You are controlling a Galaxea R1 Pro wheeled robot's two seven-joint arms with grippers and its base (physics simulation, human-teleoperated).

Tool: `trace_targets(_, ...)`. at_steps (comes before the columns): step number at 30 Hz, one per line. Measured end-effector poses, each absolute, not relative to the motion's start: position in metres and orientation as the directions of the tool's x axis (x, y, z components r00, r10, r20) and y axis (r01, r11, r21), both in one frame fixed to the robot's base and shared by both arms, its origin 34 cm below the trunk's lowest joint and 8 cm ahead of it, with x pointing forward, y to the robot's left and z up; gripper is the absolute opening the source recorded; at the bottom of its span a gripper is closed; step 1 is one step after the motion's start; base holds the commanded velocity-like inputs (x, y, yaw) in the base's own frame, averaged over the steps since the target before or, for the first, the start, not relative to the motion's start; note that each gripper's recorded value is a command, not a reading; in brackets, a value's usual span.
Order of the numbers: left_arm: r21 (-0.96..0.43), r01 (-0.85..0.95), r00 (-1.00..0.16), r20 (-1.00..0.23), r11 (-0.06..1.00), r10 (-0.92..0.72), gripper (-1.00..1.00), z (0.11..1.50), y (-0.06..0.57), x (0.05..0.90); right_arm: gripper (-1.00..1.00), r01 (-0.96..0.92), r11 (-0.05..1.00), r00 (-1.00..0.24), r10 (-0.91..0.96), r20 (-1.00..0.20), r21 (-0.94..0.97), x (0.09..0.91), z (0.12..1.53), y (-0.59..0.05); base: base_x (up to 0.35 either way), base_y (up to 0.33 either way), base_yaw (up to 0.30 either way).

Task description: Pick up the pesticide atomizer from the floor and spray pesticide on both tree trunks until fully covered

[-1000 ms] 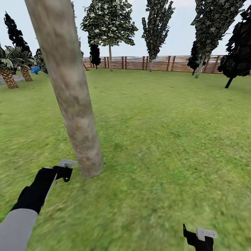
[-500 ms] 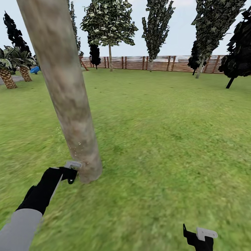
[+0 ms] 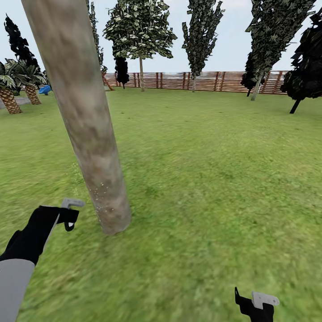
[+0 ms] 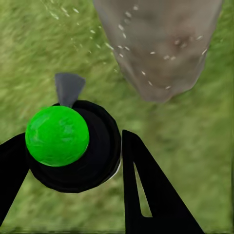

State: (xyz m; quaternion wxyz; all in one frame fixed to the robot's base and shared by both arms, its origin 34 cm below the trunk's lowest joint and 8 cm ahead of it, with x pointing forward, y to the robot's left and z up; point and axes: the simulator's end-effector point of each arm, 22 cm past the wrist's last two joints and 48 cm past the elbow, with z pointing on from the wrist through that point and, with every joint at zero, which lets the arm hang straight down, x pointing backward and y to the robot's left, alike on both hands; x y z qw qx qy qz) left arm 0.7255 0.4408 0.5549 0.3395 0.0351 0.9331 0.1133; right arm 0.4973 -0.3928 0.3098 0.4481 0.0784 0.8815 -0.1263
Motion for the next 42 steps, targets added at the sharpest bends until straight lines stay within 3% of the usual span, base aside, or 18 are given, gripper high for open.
trace_targets(8,0.222,0.015,-0.824,-0.549,0.975,0.138,-1.00,0.501,0.441,0.692,1.00,0.251,0.956,-0.586,0.026,-0.810,-0.152,0.497,0.310,-0.392,0.000,0.000,0.000)
trace_targets(18,0.202,0.055,-0.816,-0.555,0.978,0.161,-1.00,0.495,0.403,0.698,1.00,0.251,0.956,-0.586,0.027,-0.810,-0.150,0.497,0.309,-0.391,0.000,-0.011,0.000)
trace_targets(23,0.175,0.055,-0.807,-0.572,0.983,0.147,-1.00,0.495,0.375,0.703,1.00,0.251,0.957,-0.586,0.028,-0.810,-0.148,0.498,0.309,-0.390,0.000,-0.231,0.132)
trace_targets(26,0.250,-0.001,-0.817,-0.559,0.968,0.143,-1.00,0.485,0.383,0.693,1.00,0.251,0.957,-0.586,0.028,-0.810,-0.148,0.498,0.309,-0.389,0.000,-0.268,0.215)
trace_targets(37,0.250,-0.018,-0.808,-0.573,0.968,0.134,-1.00,0.481,0.372,0.682,1.00,0.251,0.957,-0.586,0.028,-0.810,-0.149,0.497,0.309,-0.390,0.067,-0.270,0.007)
trace_targets(42,0.218,-0.114,-0.807,-0.589,0.969,0.037,-1.00,0.483,0.402,0.675,1.00,0.251,0.957,-0.586,0.028,-0.810,-0.149,0.498,0.309,-0.390,0.037,-0.270,0.025)
